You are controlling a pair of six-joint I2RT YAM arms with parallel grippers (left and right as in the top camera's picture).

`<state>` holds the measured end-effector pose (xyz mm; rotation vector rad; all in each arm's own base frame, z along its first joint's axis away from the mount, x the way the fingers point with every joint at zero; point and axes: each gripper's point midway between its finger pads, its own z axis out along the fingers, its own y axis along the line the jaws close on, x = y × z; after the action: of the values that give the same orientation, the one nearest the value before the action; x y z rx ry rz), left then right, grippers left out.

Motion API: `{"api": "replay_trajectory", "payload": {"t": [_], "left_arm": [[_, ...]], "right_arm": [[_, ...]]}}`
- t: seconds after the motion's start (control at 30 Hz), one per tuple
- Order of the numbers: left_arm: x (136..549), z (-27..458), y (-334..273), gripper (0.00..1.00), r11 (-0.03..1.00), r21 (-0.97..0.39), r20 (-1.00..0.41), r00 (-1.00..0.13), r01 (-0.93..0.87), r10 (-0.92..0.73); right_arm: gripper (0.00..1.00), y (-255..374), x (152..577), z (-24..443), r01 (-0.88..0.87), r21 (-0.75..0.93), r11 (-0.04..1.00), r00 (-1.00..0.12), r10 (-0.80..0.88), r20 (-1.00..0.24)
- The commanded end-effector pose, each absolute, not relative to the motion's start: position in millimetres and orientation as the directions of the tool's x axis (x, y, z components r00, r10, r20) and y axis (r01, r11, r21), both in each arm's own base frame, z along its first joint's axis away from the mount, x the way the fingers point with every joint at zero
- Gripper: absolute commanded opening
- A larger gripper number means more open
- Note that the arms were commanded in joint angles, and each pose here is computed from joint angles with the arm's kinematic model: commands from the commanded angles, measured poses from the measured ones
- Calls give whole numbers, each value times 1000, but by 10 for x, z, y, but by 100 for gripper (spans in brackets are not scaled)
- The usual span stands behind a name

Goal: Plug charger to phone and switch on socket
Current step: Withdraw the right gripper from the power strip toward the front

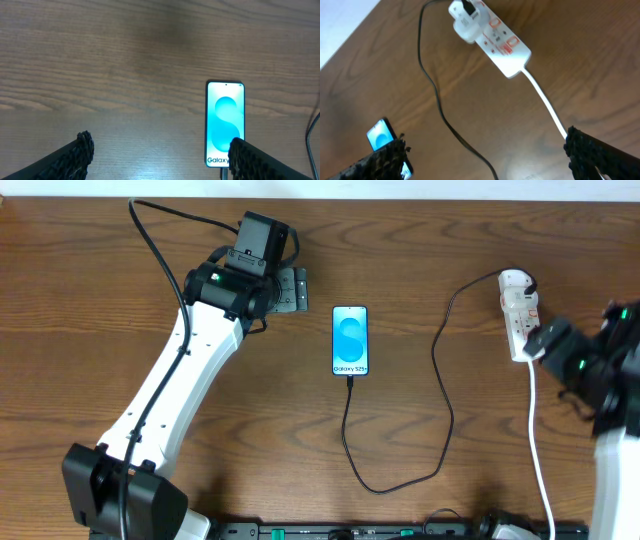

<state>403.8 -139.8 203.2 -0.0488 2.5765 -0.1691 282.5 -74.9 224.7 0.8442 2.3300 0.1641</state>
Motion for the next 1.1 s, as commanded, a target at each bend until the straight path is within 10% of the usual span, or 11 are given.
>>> {"api": "replay_trajectory", "payload": {"t": [0.0,1.07], "left_arm": [[4056,2027,-1368,88,994,-111,-531,-845,-5,-64],[4056,2027,-1368,88,994,-111,-531,-845,-5,-64]], "right_arm": [[99,-662,2622,2155,505,299,810,-591,577,-564],[99,-666,2378,2090,527,269,806,-575,572,-585]]}}
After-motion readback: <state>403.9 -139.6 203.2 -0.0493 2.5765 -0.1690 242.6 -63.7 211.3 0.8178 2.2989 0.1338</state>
